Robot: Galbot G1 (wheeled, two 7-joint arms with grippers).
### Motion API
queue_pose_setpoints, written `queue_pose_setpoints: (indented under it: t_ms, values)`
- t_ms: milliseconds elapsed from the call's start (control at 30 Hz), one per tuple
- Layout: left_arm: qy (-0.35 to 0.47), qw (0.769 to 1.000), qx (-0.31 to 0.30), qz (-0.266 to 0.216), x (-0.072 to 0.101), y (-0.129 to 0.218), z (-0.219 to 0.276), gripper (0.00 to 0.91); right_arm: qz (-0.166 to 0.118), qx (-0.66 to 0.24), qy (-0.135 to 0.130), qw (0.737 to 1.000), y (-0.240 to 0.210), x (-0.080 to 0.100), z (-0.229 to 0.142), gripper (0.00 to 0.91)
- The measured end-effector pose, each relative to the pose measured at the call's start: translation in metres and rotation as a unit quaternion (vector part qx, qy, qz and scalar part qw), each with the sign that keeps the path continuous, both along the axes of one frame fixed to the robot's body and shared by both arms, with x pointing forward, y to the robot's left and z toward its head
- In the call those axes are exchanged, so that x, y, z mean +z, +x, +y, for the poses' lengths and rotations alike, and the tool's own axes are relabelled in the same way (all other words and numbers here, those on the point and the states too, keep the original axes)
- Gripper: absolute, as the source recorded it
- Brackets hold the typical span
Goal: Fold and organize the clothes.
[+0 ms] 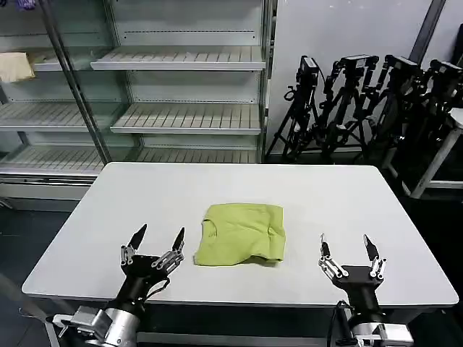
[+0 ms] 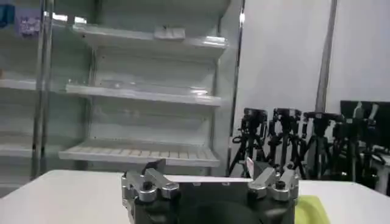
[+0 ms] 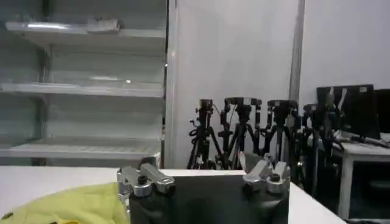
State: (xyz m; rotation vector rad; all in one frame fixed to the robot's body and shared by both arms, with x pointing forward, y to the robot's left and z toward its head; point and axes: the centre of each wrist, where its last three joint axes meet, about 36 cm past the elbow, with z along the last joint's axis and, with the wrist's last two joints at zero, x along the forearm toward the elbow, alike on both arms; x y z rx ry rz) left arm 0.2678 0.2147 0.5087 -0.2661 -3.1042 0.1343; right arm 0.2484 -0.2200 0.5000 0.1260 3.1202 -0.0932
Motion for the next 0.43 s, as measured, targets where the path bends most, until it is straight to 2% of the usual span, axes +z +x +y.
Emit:
queue_pose_setpoints:
  t_ms: [433]
  values:
    - [0.01,1.0,-0.002,0.004,-0.003,-0.0073,-0.0018,0.907,-0.009,0.001,-0.009,1.0,-0.0073,0.0091,-0.0026,0.907]
